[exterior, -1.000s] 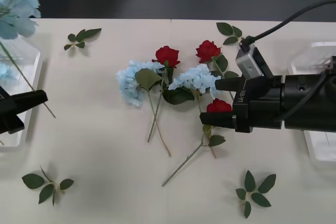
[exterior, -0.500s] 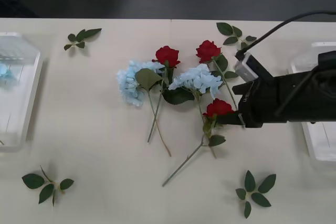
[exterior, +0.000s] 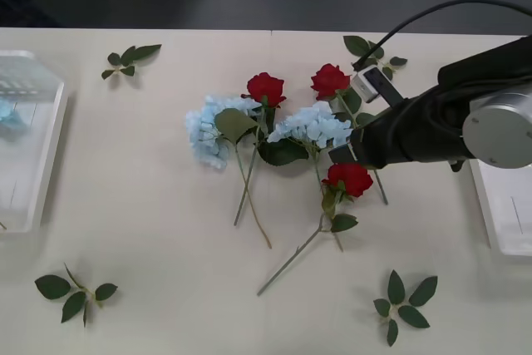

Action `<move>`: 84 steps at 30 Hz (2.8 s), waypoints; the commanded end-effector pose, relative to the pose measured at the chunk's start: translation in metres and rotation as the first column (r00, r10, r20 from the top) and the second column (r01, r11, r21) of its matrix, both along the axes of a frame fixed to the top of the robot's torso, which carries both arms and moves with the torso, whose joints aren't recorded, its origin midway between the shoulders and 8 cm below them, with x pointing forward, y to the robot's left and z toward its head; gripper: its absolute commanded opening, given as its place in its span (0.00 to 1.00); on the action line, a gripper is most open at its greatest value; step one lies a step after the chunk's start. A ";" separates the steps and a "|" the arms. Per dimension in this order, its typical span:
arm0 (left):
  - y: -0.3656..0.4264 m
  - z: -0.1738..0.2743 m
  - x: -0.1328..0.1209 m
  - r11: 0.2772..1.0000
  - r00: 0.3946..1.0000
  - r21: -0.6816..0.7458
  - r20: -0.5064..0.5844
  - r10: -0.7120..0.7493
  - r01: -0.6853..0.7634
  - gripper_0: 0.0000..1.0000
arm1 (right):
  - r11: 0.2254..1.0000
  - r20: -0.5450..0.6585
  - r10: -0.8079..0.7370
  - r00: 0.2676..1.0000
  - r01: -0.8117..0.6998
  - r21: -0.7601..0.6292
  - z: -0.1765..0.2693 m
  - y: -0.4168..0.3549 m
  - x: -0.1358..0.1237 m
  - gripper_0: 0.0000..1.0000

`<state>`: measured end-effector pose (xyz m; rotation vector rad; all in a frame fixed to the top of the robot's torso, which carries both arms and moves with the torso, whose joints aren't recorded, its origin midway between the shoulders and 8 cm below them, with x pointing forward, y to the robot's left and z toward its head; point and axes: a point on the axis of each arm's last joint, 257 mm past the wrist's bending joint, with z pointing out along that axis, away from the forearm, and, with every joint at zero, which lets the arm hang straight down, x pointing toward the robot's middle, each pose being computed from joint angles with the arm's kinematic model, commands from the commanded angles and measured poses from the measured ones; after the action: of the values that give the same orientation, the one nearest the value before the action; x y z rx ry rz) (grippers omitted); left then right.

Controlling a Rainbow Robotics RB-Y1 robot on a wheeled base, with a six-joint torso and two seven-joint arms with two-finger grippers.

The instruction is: Put the red flowers into the right box and the blue flowers into the left box

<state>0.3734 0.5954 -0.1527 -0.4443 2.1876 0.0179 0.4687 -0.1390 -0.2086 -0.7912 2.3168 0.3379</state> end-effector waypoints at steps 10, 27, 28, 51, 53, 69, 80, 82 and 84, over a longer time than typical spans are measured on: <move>0.009 0.002 0.030 0.991 0.999 0.127 -0.017 0.039 -0.036 0.02 | 0.981 -0.002 -0.169 0.986 0.168 -0.099 -0.016 -0.027 0.057 1.00; -0.053 0.013 0.040 0.995 0.995 0.063 0.043 -0.085 0.082 1.00 | 0.939 0.003 -0.280 0.960 0.275 -0.208 -0.044 -0.053 0.076 1.00; -0.059 0.014 0.040 0.995 0.995 0.051 0.043 -0.093 0.091 1.00 | 0.938 0.002 -0.281 0.960 0.275 -0.209 -0.045 -0.053 0.076 1.00; -0.323 0.020 0.044 0.885 0.921 -0.264 0.188 -0.342 0.383 1.00 | 0.934 -0.012 -0.325 0.946 0.319 -0.164 -0.067 -0.040 0.082 1.00; -0.336 0.021 0.048 0.887 0.929 -0.289 0.194 -0.314 0.360 1.00 | 0.933 -0.013 -0.326 0.945 0.320 -0.165 -0.068 -0.039 0.081 1.00; -0.383 -0.006 0.066 0.943 0.986 -0.314 -0.081 -0.145 0.113 1.00 | 0.918 -0.022 -0.379 0.925 0.373 -0.135 -0.088 -0.036 0.093 1.00; -0.408 -0.047 0.088 0.965 0.978 -0.261 -0.204 -0.051 -0.004 1.00 | 0.915 0.006 -0.372 0.928 0.368 -0.165 -0.101 -0.028 0.094 1.00; -0.414 -0.053 0.091 0.966 0.974 -0.257 -0.222 -0.050 -0.009 1.00 | 0.916 0.016 -0.365 0.931 0.362 -0.173 -0.103 -0.026 0.095 1.00; -0.422 -0.058 0.095 0.963 0.970 -0.268 -0.239 -0.051 -0.016 1.00 | 0.916 0.021 -0.360 0.933 0.357 -0.180 -0.105 -0.025 0.094 1.00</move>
<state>0.4580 0.1801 -0.2206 -0.5723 2.4667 -0.2274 0.5512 -0.1856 -0.3275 -0.4522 2.5016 -0.0594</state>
